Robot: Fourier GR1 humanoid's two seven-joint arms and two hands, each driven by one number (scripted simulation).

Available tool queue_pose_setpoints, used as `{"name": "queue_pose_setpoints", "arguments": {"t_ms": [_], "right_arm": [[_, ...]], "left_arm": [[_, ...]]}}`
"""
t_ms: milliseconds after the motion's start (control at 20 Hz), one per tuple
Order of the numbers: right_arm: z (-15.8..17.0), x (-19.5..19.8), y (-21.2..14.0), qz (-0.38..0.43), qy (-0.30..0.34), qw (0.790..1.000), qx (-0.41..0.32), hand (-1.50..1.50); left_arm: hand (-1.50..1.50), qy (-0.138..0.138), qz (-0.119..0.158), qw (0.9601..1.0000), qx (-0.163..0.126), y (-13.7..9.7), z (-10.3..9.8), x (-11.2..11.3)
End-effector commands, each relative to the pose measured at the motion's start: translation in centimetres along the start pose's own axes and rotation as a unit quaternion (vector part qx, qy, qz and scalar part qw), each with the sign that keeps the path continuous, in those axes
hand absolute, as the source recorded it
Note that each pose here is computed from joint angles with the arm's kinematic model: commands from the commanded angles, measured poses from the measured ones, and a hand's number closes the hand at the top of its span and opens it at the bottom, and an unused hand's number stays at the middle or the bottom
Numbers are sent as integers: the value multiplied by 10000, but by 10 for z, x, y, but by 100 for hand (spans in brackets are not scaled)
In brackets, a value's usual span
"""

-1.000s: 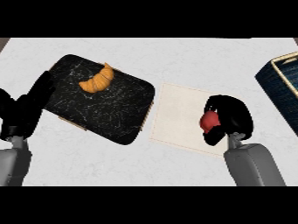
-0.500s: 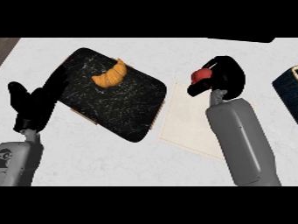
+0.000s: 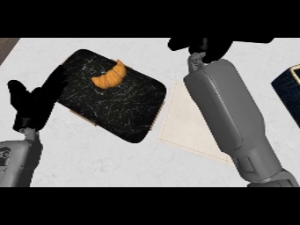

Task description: Pick the bell pepper from the placemat and place it in the basket

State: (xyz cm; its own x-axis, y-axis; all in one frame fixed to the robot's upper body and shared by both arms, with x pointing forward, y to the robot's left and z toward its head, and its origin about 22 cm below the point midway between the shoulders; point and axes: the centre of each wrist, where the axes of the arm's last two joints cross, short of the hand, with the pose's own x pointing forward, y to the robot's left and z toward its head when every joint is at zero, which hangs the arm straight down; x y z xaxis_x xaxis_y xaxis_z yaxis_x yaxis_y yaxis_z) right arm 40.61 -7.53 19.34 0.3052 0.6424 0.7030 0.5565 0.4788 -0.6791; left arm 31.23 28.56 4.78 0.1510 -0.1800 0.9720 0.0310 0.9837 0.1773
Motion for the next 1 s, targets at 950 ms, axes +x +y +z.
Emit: {"name": "queue_pose_setpoints", "arguments": {"t_ms": [950], "right_arm": [[-101, 97, -99, 376, 1101, 9699, -2141, 150]], "left_arm": [[0, 95, 71, 9994, 312, 23, 3, -8]]}}
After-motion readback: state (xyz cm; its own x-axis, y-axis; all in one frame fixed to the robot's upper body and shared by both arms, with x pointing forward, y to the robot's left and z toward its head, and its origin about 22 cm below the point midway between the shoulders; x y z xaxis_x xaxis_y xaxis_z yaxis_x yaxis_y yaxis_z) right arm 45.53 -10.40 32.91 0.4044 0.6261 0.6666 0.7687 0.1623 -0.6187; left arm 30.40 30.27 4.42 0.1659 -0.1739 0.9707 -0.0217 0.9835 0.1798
